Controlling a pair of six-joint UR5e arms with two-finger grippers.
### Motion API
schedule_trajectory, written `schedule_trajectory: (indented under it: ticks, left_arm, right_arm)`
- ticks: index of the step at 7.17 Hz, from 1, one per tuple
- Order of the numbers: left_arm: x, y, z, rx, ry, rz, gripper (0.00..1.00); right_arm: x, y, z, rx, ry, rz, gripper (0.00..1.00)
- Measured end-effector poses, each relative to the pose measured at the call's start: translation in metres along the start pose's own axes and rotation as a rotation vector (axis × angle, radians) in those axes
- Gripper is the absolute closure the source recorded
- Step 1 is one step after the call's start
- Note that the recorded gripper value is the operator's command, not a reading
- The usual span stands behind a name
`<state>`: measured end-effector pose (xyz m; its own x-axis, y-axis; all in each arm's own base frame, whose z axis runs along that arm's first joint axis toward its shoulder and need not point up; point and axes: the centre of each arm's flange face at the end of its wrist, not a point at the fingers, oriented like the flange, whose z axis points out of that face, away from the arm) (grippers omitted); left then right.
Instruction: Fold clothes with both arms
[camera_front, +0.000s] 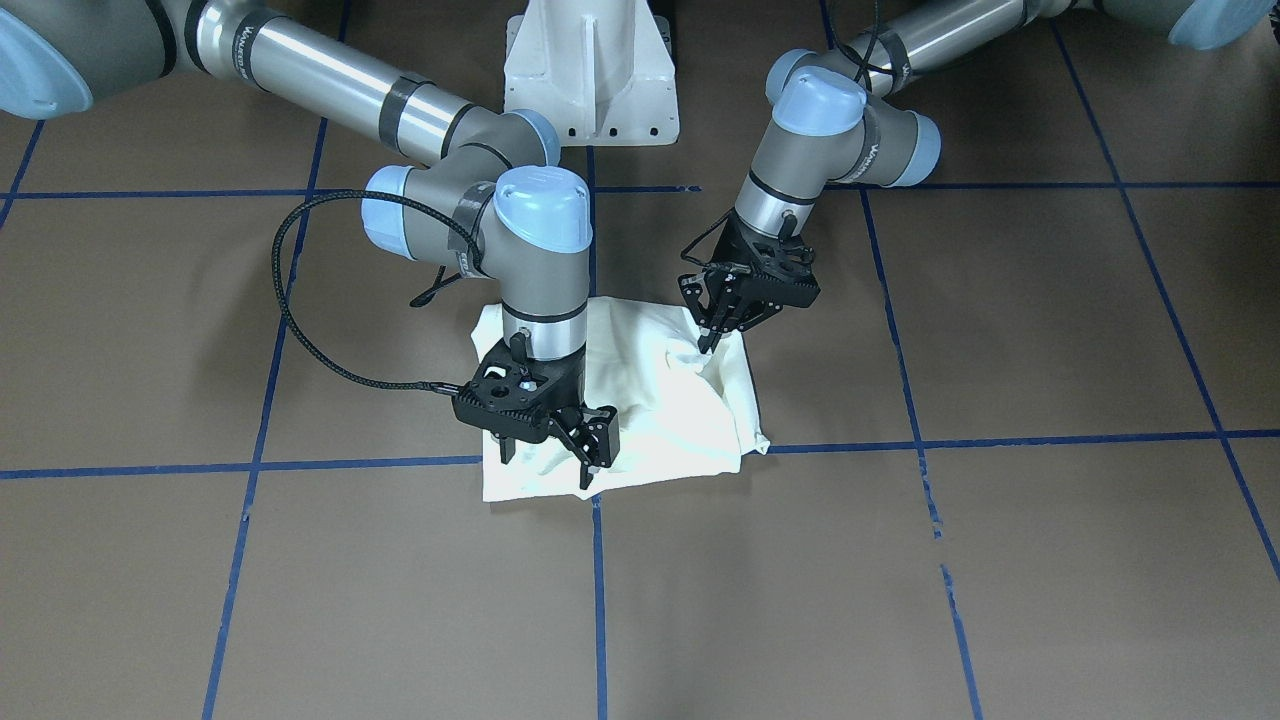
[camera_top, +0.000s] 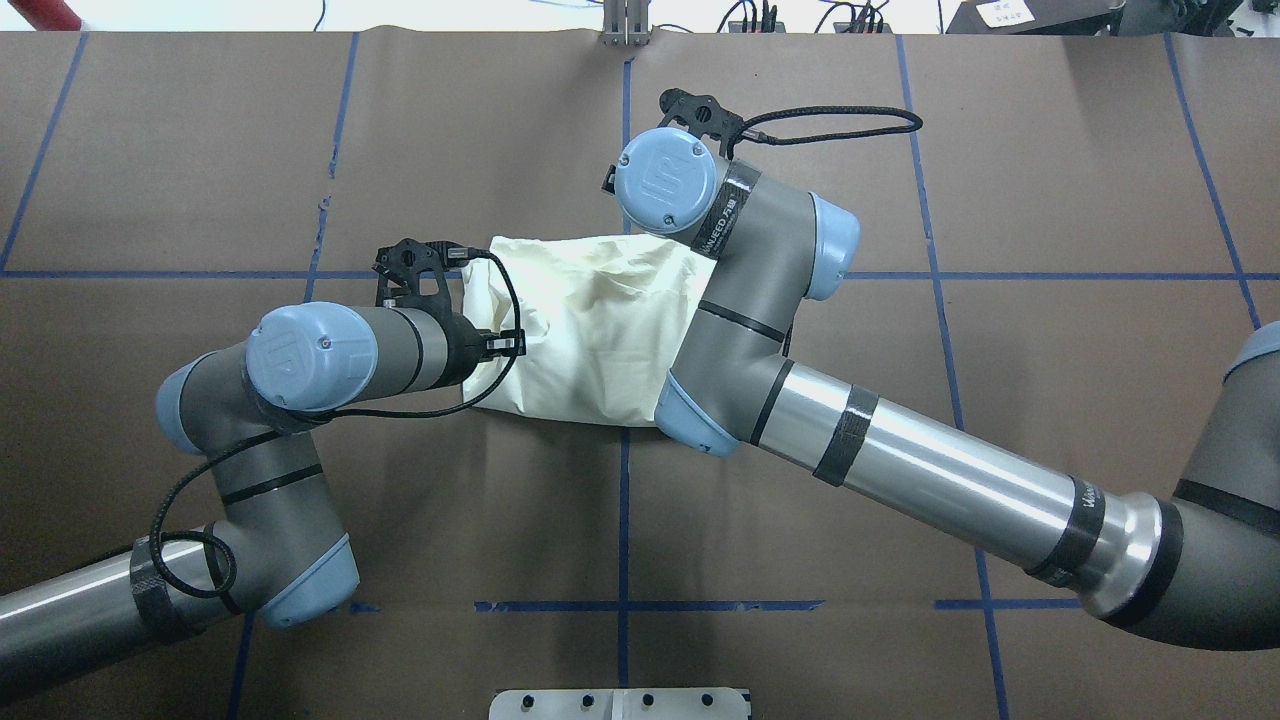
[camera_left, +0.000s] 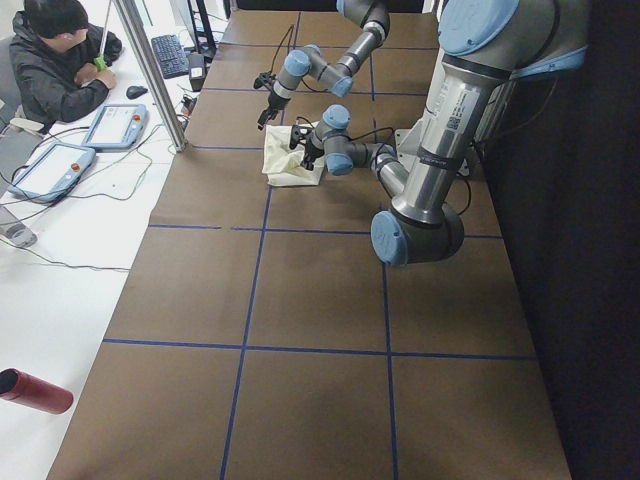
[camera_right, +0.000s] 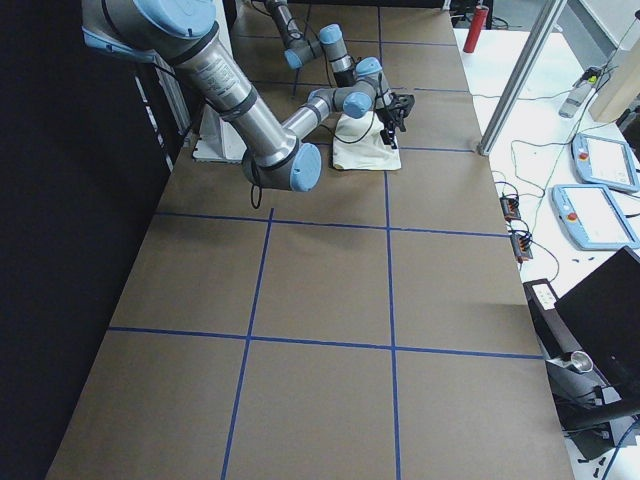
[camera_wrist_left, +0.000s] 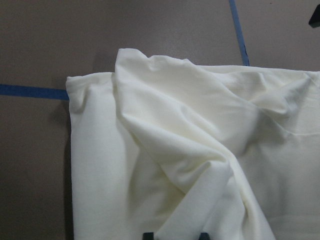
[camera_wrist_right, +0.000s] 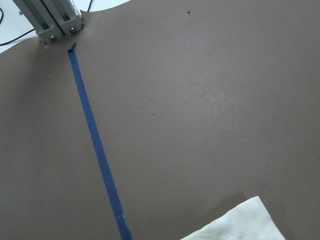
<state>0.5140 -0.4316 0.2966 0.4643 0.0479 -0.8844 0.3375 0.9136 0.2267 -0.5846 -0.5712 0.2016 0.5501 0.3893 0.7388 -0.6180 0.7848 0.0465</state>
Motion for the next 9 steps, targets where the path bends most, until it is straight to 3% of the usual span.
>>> schedule_trajectory:
  ticks: [3,6,9]
  left_arm:
    - [-0.014,0.002,-0.007,0.008,0.026,-0.003,1.00]
    - [-0.045,0.018,-0.018,0.016,0.120,-0.007,1.00]
    - [-0.053,0.036,-0.019,-0.003,0.157,-0.032,1.00]
  right_arm:
    - [0.001,0.001,0.001,0.001,0.003,-0.001,0.00]
    - [0.003,0.000,0.002,0.001,0.005,-0.001,0.00]
    - [0.006,0.000,0.005,0.002,0.008,-0.001,0.00]
